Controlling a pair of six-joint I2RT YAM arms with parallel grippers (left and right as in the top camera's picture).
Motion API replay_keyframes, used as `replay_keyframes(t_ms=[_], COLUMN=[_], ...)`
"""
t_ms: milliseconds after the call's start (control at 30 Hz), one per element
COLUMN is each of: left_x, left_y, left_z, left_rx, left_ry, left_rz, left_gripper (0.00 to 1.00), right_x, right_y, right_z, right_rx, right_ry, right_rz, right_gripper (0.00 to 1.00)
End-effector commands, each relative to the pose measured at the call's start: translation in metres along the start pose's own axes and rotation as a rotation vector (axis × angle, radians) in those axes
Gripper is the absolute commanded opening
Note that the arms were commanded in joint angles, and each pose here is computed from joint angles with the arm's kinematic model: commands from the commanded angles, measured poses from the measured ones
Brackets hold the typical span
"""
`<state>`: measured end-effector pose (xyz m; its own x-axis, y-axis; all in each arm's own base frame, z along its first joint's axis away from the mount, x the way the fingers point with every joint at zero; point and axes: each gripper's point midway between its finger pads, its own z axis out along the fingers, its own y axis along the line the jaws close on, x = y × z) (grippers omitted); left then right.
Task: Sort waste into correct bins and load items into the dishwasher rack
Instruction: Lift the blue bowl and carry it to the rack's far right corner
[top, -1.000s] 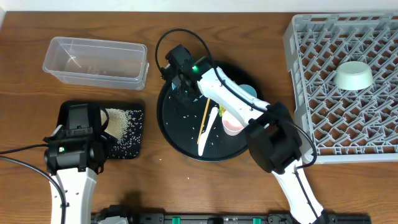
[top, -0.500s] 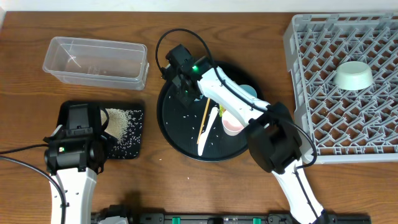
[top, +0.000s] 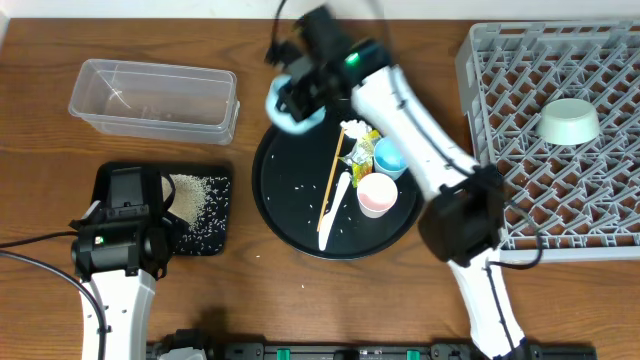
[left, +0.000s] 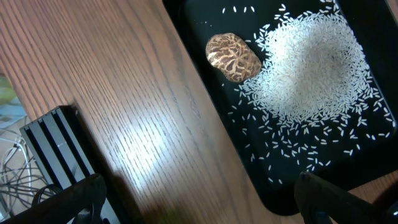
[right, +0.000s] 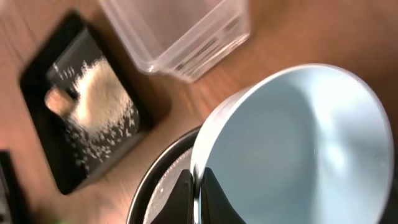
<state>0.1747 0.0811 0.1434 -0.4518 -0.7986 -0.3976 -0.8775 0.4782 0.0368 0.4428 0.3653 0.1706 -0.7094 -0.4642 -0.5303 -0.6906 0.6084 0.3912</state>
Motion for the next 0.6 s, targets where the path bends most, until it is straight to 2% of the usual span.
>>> replay_keyframes(t_ms=[0,300,433,567], left_x=[-0.006,-0.006,-0.006,-0.006], left_y=[0.002,0.002,0.002,0.002], left_z=[-0.004,-0.004,-0.004,-0.004], left_rx=[-0.005,-0.005,-0.005,-0.005], left_ry=[-0.024,-0.024,-0.024,-0.024], left_rz=[-0.014,-0.014,-0.014,-0.014], left_gripper=[0.98,0.98,0.98,0.98], right_x=[-0.027,-0.021,0.002,0.036], right_y=[-0.019,-0.112,-0.155,-0.195], right_z=[-0.060,-0.223,-0.287,-0.333], right_rx=[0.028,0.314,0.382,0.373], right_ry=[-0.107,-0.294,-0.369,-0.415], right_rz=[0.076,0.266,0.381,0.505], right_gripper=[0.01,0.01,0.01,0.01])
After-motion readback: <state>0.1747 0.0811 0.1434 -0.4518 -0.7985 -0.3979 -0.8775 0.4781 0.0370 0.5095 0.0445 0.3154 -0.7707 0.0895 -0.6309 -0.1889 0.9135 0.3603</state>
